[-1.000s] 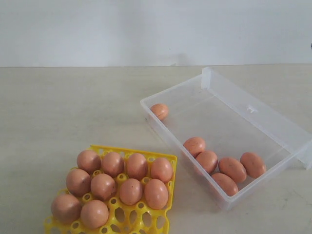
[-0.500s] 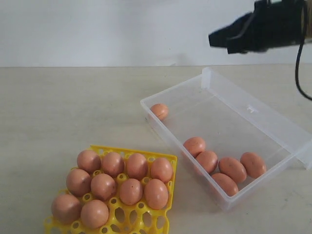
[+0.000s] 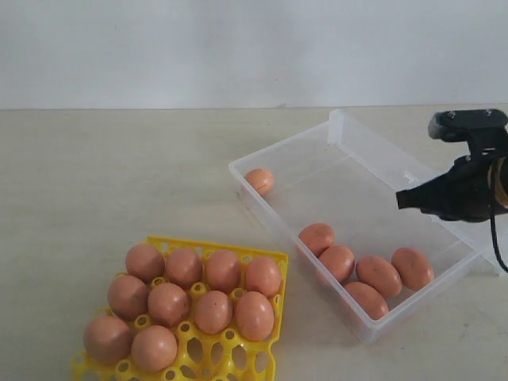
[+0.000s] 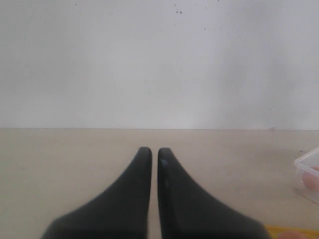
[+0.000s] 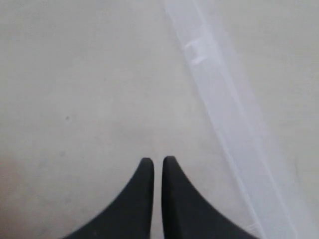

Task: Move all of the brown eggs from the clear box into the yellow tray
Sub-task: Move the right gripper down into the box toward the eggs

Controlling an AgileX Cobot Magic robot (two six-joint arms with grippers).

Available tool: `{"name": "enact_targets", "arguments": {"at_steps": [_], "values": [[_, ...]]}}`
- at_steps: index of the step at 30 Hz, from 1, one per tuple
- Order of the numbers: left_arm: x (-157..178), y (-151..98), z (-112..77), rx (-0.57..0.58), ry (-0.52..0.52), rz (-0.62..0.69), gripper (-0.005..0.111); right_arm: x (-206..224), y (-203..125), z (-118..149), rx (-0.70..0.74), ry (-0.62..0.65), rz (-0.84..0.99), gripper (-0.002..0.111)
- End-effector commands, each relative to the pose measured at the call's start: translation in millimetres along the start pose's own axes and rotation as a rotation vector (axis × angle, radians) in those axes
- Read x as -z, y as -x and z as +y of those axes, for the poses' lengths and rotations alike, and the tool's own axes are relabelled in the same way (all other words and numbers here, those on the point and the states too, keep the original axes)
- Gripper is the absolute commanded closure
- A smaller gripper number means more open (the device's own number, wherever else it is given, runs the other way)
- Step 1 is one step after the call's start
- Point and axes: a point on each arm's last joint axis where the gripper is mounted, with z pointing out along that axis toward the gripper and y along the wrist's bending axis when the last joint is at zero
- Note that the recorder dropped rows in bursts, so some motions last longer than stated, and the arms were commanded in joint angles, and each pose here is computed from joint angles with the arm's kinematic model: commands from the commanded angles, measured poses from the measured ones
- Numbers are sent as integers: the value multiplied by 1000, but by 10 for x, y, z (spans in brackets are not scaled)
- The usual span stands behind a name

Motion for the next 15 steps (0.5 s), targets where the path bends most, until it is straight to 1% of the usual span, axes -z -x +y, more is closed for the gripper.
{"name": "enact_targets", "arguments": {"at_steps": [1,3,4,5,7,8,11,12,14,15], "values": [[5,17,1,10,2,-12,103,244,273,178,-10,180,-98,99],[5,15,1,10,1,-9,103,319,335,400,-12,408,-80,82],[5,13,0,10,1,-7,103,346,343,498,-23,483,-63,74],[5,15,1,10,1,-9,103,350,350,582,-51,519,-44,65],[5,15,1,10,1,-9,103,320,326,747,-92,539,-4,51],[5,15,1,10,1,-9,103,319,319,789,-95,544,3,50],[5,15,1,10,1,-9,103,349,293,887,-220,611,75,50],[5,15,1,10,1,-9,103,351,291,889,-219,614,76,50],[5,15,1,10,1,-9,103,320,300,844,-227,558,54,50],[5,15,1,10,1,-9,103,281,279,788,-239,490,38,50]]}}
